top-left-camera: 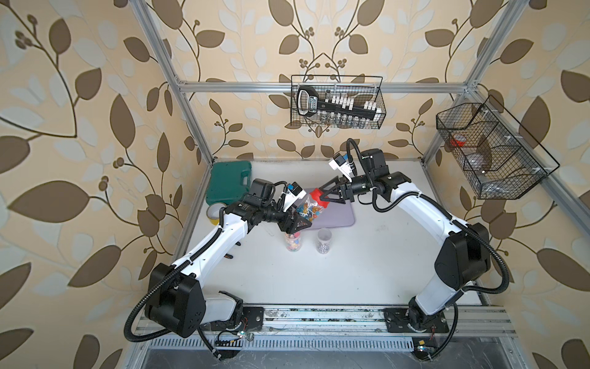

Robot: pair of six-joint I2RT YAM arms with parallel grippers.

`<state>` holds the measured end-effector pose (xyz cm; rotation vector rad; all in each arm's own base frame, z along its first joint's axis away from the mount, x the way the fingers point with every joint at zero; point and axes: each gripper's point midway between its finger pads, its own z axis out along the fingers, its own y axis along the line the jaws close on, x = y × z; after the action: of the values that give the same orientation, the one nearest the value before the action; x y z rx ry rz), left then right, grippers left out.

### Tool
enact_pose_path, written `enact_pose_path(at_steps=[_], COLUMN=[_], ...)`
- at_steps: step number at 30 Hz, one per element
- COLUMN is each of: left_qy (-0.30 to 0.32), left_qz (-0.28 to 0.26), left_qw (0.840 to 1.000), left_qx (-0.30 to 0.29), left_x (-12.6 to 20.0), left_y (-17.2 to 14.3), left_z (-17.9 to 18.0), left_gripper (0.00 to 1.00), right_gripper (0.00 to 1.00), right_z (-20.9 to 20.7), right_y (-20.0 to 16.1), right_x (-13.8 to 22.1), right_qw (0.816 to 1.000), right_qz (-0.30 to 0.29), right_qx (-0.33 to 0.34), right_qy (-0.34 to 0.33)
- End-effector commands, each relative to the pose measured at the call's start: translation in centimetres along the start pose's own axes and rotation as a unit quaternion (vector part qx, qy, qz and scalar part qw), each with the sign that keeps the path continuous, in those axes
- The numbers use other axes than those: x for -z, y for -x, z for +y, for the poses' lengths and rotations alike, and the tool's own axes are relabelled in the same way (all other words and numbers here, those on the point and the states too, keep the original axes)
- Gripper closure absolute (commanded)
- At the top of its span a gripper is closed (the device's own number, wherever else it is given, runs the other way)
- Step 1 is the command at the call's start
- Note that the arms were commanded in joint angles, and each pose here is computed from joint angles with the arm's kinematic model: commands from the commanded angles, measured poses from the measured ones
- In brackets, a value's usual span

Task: Pour the candies out of the jar
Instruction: Unscrew the lid from the jar.

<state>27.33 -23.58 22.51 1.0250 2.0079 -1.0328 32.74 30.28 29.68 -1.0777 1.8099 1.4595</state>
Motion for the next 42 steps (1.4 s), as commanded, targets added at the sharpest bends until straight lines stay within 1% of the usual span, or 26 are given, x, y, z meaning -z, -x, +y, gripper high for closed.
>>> enact_pose_path(at_steps=[1, 4, 6, 8, 11, 16, 21, 24, 27, 29, 31, 34, 35, 38, 40, 42], left_qy=[-0.004, 0.001, 0.003, 0.003, 0.003, 0.008, 0.025, 0.044, 0.080, 0.111, 0.142, 0.190, 0.206, 0.234, 0.244, 0.247], left_qz=[-0.068, -0.062, -0.058, -0.056, -0.052, -0.044, -0.036, -0.030, -0.029, -0.033, -0.038, -0.035, -0.031, -0.017, -0.015, -0.013], left_qw=[0.995, 0.995, 0.995, 0.995, 0.996, 0.996, 0.996, 0.994, 0.991, 0.987, 0.982, 0.971, 0.967, 0.957, 0.954, 0.953], left_qx=[-0.076, -0.078, -0.077, -0.077, -0.077, -0.078, -0.083, -0.090, -0.100, -0.112, -0.123, -0.141, -0.149, -0.167, -0.172, -0.176], left_x=[1.2, 1.1, 1.0, 1.0, 0.9, 0.8, 0.8, 0.8, 1.1, 1.5, 2.0, 2.6, 2.7, 2.9, 3.0, 3.0], left_y=[5.3, 5.0, 4.9, 4.8, 4.6, 4.3, 4.0, 3.8, 3.7, 3.8, 3.9, 3.8, 3.7, 3.3, 3.2, 3.2], left_z=[-0.6, -0.4, -0.3, -0.3, -0.2, 0.0, 0.7, 1.3, 2.3, 2.9, 3.6, 4.5, 4.7, 5.1, 5.2, 5.2], left_gripper=[0.33, 0.33, 0.33, 0.33, 0.33, 0.33, 0.33, 0.33, 0.34, 0.34, 0.34, 0.34, 0.34, 0.33, 0.33, 0.33], right_gripper=[0.40, 0.37, 0.33, 0.27, 0.15, 0.08, 0.01, 0.01, 0.01, 0.01, 0.01, 0.01, 0.01, 0.01, 0.01, 0.01], right_z=[4.2, 3.9, 3.6, 3.5, 3.3, 3.3, 2.5, 1.2, -0.4, -1.7, -2.7, -3.2, -3.5, -4.3, -4.5, -4.4], right_y=[-0.6, 0.0, 0.4, 0.9, 1.8, 3.5, 5.1, 5.8, 6.2, 6.0, 5.6, 4.9, 4.7, 3.9, 3.6, 3.4], right_x=[-0.6, -0.5, -0.3, 0.0, 0.6, 2.2, 4.2, 5.6, 7.2, 8.2, 8.6, 8.7, 8.9, 9.2, 8.8, 8.2], right_qw=[0.996, 0.998, 0.998, 0.999, 1.000, 0.999, 0.996, 0.989, 0.978, 0.966, 0.957, 0.950, 0.944, 0.934, 0.934, 0.936], right_qz=[0.009, 0.007, 0.005, 0.002, -0.006, -0.026, -0.053, -0.072, -0.086, -0.086, -0.074, -0.053, -0.051, -0.041, -0.034, -0.030], right_qx=[0.000, -0.005, -0.010, -0.014, -0.015, -0.017, -0.032, -0.066, -0.111, -0.150, -0.176, -0.204, -0.215, -0.236, -0.248, -0.261], right_qy=[0.088, 0.069, 0.056, 0.044, 0.021, -0.011, -0.071, -0.114, -0.154, -0.192, -0.219, -0.232, -0.245, -0.265, -0.256, -0.232])
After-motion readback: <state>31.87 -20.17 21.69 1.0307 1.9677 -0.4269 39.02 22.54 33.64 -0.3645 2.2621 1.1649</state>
